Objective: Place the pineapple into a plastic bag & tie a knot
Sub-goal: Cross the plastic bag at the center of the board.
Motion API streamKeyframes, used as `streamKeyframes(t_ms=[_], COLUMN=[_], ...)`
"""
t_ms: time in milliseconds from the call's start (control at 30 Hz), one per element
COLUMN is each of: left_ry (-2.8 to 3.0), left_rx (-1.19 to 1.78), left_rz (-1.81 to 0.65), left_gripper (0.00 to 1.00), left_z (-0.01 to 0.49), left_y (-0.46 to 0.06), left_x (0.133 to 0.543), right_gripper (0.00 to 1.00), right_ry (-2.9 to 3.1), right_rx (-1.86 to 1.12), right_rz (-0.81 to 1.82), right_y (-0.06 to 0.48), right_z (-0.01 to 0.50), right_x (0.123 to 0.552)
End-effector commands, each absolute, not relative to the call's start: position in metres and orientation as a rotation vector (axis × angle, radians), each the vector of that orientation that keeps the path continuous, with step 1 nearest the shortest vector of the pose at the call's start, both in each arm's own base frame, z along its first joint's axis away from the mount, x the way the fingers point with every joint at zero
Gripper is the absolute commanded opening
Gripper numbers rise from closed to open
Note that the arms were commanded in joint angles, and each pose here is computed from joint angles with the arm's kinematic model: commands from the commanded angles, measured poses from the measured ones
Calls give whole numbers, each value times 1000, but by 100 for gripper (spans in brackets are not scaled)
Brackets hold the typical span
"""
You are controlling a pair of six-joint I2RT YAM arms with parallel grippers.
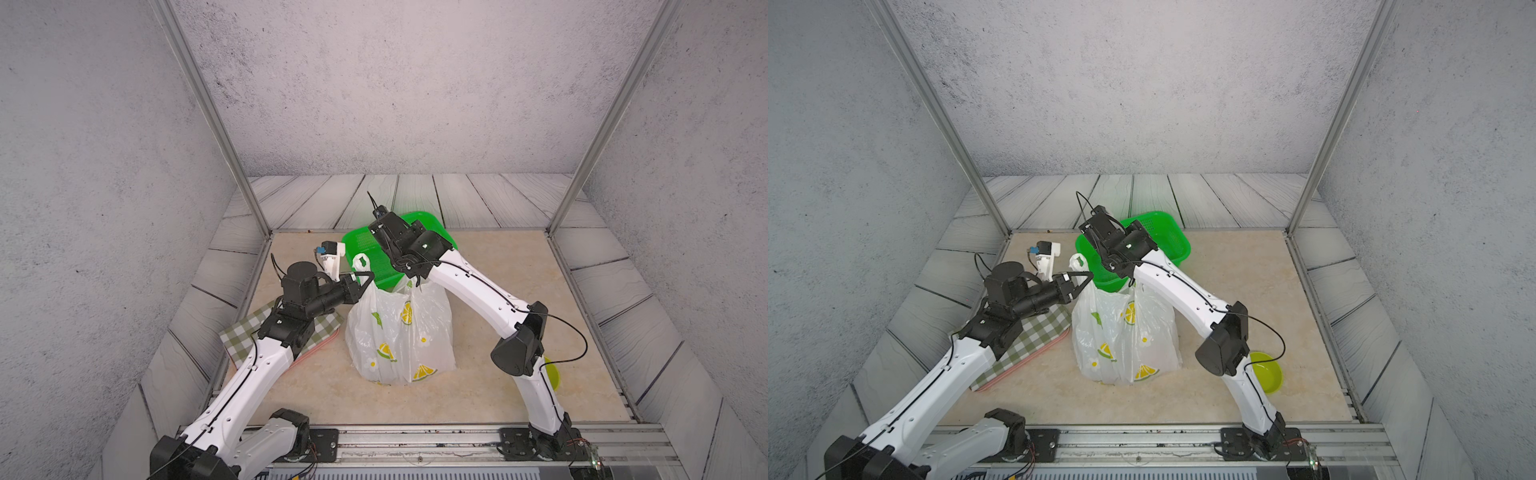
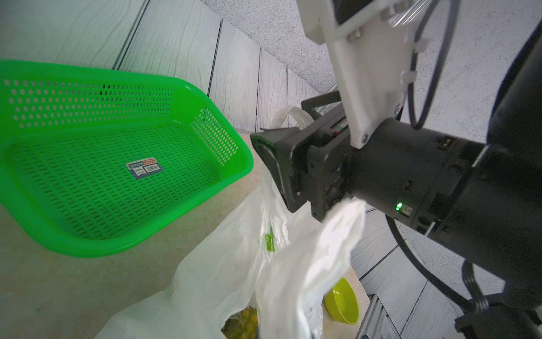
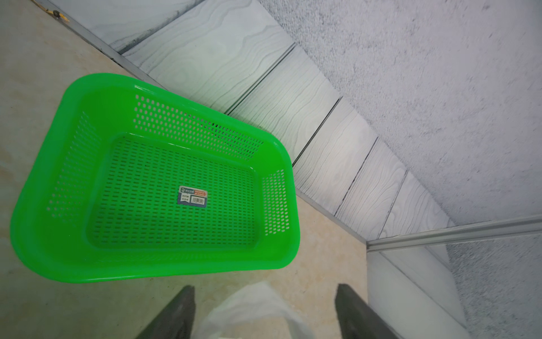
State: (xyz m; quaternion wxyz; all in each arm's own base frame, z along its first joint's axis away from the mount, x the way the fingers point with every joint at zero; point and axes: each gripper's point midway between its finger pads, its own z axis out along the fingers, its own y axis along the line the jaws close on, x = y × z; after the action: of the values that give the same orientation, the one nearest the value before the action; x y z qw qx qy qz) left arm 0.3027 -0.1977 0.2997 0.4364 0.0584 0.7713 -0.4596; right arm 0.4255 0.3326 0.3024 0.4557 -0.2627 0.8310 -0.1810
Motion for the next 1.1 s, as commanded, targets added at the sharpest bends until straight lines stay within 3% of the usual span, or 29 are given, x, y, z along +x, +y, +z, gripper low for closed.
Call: streamKeyframes(t_ms=[0,333,567,800,1067], left_ry=[1867,1867,1894,1977,2044], left_rx=[179,185,260,425,481], left_rz=[-1157,-1158,-1165,-1281,-1338], left_gripper=[0,0,0,0,0], left_z=[313,315,318,316,309], left_y=[-200,-200,-206,-227,-236], left_x=[298,297,294,283,282], right_gripper=[59,25,4,1,0], right_ry=[2068,2055,2011,1905,1864], right_rx=[-617,-590,-674,-956,-1157], right_rz=[-374,-258,117,659,966], right_y=[321,313,327,356,368], right_z=[315,330,360,368,358], right_x=[418,405,371,299,244])
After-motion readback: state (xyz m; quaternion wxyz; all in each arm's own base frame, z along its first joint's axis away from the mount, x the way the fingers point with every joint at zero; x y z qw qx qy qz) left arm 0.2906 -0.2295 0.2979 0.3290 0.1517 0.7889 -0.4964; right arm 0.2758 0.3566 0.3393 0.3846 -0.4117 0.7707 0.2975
